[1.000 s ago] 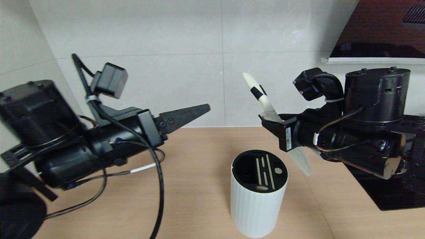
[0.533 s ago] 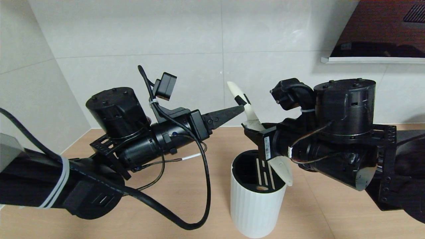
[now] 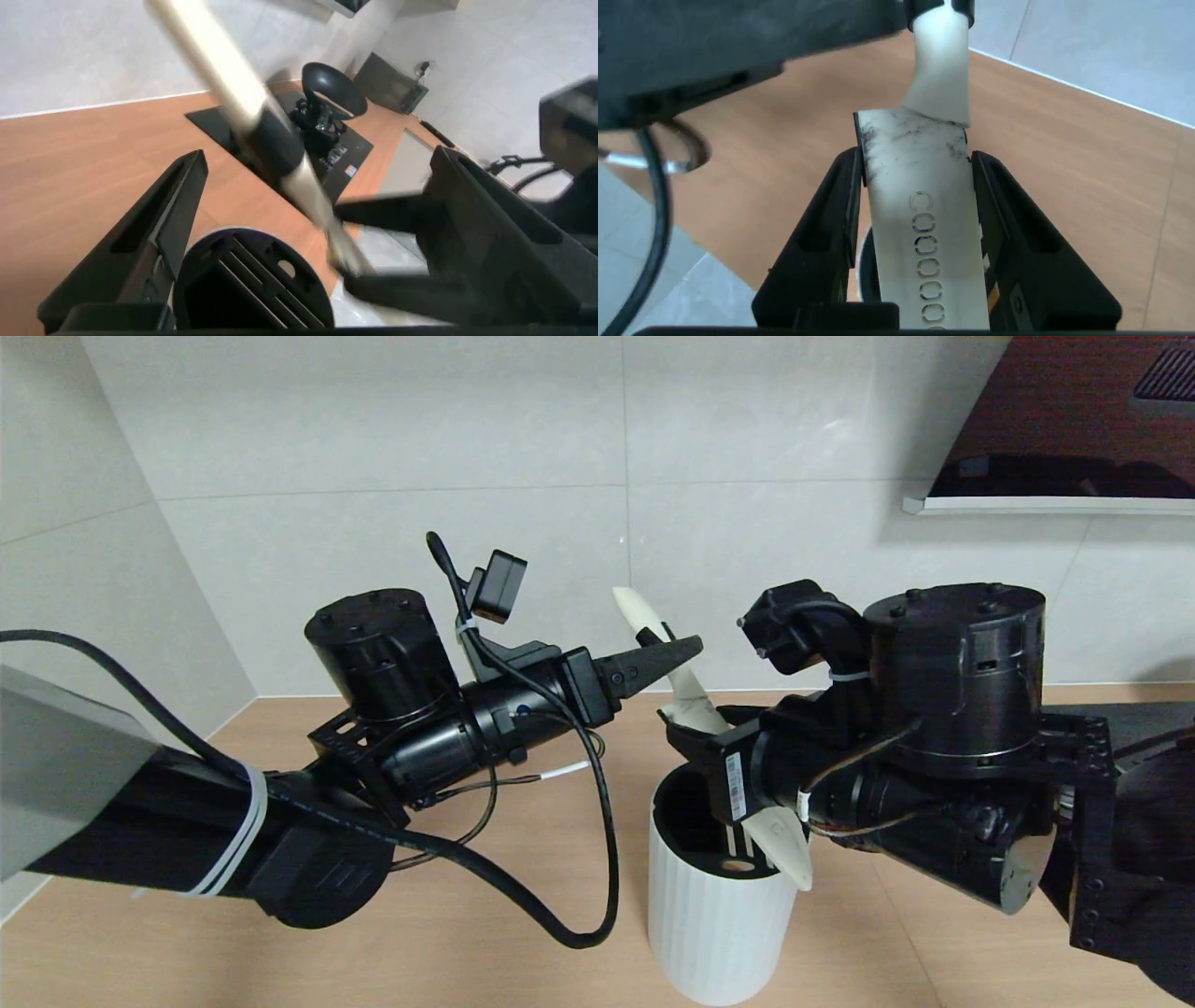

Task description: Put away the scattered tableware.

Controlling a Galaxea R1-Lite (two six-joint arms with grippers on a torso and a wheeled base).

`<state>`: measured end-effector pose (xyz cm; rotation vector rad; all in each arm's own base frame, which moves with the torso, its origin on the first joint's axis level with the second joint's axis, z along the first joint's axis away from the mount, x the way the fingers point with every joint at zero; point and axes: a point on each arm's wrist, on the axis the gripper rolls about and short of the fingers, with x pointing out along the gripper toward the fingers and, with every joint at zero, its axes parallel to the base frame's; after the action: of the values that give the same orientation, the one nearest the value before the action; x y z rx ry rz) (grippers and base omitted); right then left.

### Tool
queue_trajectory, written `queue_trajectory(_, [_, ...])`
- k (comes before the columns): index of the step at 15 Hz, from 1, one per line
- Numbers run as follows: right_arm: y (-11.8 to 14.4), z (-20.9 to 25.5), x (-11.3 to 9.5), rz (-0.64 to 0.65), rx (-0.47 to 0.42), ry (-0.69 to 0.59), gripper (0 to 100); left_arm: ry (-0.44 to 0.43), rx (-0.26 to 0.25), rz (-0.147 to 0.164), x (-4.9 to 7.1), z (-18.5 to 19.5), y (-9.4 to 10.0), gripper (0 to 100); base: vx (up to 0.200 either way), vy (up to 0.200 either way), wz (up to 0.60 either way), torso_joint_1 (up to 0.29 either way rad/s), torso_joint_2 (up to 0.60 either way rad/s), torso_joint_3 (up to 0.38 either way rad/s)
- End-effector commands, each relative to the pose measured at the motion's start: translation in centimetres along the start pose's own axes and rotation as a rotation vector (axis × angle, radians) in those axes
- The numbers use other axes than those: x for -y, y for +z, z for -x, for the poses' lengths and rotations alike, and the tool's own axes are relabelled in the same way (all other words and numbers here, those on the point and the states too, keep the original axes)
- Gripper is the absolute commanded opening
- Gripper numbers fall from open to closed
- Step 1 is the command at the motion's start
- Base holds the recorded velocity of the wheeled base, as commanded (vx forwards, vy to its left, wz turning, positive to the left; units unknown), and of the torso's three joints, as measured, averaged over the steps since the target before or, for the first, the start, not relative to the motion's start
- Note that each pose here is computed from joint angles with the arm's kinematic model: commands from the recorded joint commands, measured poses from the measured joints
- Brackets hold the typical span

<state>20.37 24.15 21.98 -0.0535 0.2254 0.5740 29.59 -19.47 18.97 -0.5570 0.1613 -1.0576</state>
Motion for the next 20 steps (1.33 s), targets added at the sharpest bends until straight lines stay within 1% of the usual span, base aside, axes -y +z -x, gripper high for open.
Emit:
queue_trajectory(1, [-0.03,0.42,-0.32,0.003,0.001,0.015,0,-0.003,0.006,-0.004,0.08,-0.02,0.12,100,0.000,0.000,0.00,0.000,0.00,0.000])
queue_trajectory(2, [-0.14,0.73,-0.85,0.008,0.000,0.032,0,-0.007,0.017,-0.009,0.14,-0.01,0.23,100,0.000,0.000,0.00,0.000,0.00,0.000])
queue_trajectory(5, [-0.08,0.78,-0.85,0.005,0.002,0.034,0,-0.004,0.016,-0.008,0.09,-0.01,0.15,100,0.000,0.000,0.00,0.000,0.00,0.000])
queue_trajectory(11, [-0.08,0.78,-0.85,0.005,0.002,0.034,0,0.002,0.020,-0.005,0.43,-0.24,-0.13,100,0.000,0.000,0.00,0.000,0.00,0.000])
queue_trajectory(12, [-0.08,0.78,-0.85,0.005,0.002,0.034,0,-0.004,0.018,-0.005,0.63,-0.31,-0.20,0,0.000,0.000,0.00,0.000,0.00,0.000])
queue_trajectory(18, [0.05,0.90,-0.82,-0.004,0.011,0.037,0,0.000,0.004,0.002,0.36,-0.41,-0.63,0,0.000,0.000,0.00,0.000,0.00,0.000])
queue_trajectory(20, [0.15,0.91,-0.82,-0.009,0.025,0.036,0,-0.005,0.014,-0.003,0.62,-0.32,-0.33,0,0.000,0.000,0.00,0.000,0.00,0.000])
